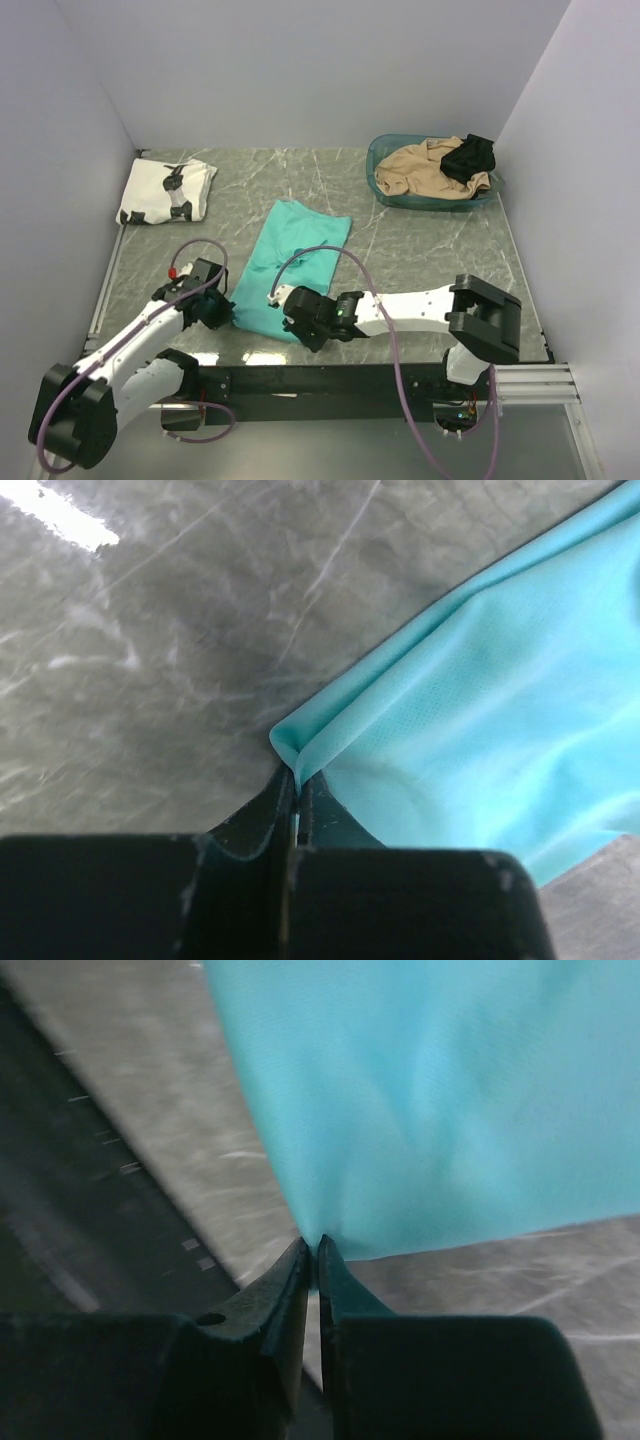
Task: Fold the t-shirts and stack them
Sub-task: Fold the tshirt
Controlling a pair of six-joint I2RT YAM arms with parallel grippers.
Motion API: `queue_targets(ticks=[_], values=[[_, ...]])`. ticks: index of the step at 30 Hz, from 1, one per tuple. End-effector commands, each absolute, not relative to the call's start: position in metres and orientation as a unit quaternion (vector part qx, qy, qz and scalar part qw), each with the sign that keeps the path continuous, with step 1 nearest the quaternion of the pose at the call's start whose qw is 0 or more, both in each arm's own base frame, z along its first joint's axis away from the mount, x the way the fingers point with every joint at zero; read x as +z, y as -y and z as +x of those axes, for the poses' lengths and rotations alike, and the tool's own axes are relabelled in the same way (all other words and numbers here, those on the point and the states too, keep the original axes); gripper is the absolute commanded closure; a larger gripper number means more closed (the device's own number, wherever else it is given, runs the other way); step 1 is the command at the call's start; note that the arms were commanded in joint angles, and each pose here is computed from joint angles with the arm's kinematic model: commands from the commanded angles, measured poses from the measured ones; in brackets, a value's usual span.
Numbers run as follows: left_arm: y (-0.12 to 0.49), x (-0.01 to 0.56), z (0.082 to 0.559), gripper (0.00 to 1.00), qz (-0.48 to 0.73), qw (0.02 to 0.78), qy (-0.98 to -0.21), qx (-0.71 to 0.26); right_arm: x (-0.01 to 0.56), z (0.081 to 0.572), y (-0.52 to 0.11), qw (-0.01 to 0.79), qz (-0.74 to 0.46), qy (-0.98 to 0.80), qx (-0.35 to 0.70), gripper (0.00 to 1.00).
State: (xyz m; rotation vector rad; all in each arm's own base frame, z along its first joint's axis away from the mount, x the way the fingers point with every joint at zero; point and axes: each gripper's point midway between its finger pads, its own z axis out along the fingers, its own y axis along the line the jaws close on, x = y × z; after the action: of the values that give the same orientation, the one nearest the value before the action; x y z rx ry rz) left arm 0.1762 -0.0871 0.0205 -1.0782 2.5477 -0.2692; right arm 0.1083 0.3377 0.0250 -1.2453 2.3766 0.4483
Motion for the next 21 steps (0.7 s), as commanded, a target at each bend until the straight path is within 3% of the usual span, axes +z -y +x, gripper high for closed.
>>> queue_targets(ticks=[1, 12, 21], values=[[0.083, 0.045, 0.183, 0.99, -0.392, 0.212, -0.889, -0.107, 0.065, 0.074, -0.362, 0.186, -0.469, -0.818, 0.277, 0.87], [0.064, 0.126, 0.199, 0.99, -0.406, 0.318, -0.848, -0.127, 0.138, 0.046, -0.388, 0.142, -0.476, -0.764, 0.412, 0.88], [0.064, 0.192, 0.233, 0.99, -0.403, 0.395, -0.811, -0.156, 0.185, 0.072, -0.372, 0.115, -0.400, -0.741, 0.527, 0.88]])
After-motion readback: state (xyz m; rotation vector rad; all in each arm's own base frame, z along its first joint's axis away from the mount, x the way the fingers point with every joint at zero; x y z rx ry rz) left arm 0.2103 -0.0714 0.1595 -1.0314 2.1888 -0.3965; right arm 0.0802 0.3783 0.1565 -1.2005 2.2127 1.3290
